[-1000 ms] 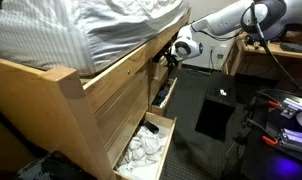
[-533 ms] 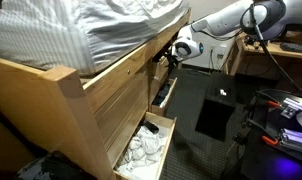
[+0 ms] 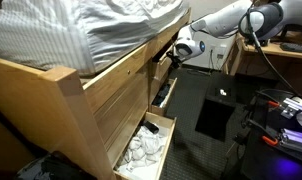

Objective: Open the top most drawer on the right

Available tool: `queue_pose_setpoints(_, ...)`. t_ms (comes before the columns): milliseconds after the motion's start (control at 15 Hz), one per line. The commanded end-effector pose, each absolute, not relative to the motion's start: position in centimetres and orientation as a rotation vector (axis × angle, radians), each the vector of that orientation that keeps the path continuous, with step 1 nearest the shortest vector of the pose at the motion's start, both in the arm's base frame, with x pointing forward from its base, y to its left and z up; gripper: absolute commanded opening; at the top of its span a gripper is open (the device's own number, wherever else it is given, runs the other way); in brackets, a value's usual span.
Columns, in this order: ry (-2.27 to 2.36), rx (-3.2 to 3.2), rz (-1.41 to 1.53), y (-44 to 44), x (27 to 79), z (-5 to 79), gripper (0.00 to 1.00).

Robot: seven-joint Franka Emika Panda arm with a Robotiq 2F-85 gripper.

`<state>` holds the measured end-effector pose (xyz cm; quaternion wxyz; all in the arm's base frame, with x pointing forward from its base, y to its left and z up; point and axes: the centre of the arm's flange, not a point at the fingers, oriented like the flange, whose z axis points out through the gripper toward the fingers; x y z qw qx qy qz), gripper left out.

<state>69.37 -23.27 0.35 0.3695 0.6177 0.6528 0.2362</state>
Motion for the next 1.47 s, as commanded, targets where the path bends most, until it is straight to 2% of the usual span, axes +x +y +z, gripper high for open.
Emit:
queue_pose_setpoints(0,1.679,1.589,0.611,-23.0,69.4,0.1,1.0)
queue_pose_setpoints(533,1.991,1.575,0.753,-25.9,69.5,3.3,1.0)
queue_pose_setpoints(600,1.959,1.618,0.711,-25.8,69.2,2.6,1.0)
queue_pose_setpoints(667,1.903,1.565,0.712,-22.1,68.1,-1.8,1.0)
queue_pose_setpoints(933,1.883,1.572,0.626,-23.4,67.3,-1.9,1.0)
queue_pose_setpoints(1400,1.772,1.495,0.596,-24.9,70.1,0.7,1.0)
